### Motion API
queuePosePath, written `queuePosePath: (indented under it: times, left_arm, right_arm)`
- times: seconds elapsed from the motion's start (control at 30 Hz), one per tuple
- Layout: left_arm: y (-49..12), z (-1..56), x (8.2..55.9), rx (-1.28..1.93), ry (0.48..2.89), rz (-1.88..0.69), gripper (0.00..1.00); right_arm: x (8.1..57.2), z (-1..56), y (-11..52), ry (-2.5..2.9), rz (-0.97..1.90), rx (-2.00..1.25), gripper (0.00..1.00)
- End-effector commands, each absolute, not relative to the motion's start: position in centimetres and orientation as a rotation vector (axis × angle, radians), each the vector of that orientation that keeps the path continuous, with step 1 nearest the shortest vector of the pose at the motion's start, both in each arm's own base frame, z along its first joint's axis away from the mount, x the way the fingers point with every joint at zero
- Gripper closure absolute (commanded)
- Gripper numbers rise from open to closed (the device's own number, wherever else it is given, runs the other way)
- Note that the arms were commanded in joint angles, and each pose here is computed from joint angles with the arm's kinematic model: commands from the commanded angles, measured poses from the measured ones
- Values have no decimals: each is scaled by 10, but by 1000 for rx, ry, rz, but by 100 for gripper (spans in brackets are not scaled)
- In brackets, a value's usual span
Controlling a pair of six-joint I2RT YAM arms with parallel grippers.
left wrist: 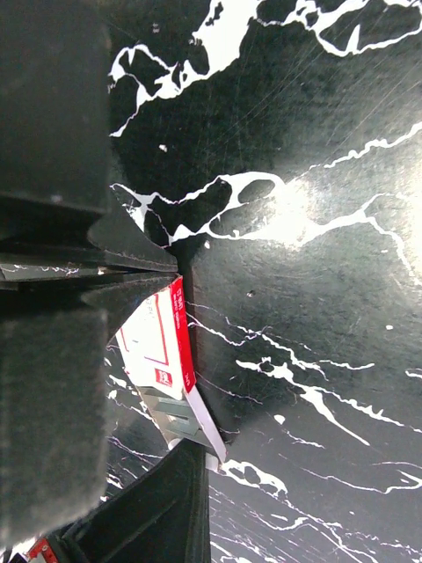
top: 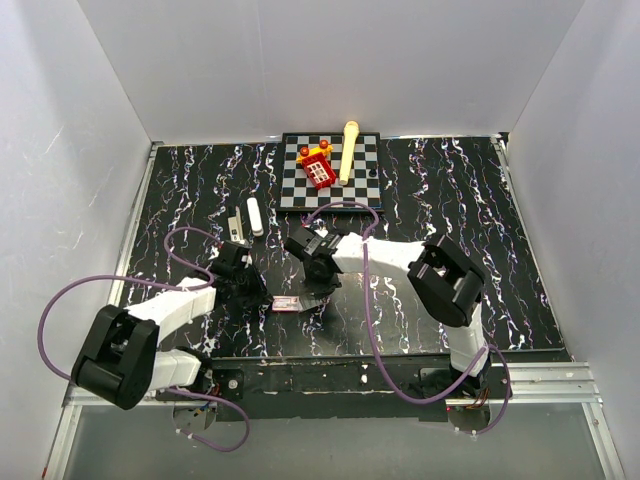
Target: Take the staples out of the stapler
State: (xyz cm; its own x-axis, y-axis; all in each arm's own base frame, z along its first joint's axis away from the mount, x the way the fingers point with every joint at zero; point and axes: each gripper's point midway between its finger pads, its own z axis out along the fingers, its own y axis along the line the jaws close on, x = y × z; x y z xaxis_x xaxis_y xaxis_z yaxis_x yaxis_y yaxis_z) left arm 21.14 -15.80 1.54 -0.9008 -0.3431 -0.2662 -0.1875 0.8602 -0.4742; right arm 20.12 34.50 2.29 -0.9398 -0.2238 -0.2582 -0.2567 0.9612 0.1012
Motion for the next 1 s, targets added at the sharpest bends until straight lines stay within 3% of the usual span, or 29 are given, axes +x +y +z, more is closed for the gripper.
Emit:
queuePosePath:
  times: [0.0,0.43,0.97]
  left_arm:
    - [-150,-2,184,-410,2772,-574,100]
    - [-149,0,164,-409,2770,-599,100]
    - [-156,5,177,-358,2754,-597,100]
  right_arm:
    - [213,27,345,2819,214,-261,99]
    - [210,24,333,2823,216,-210,99]
    - [204,25,355,2825,265,-360,99]
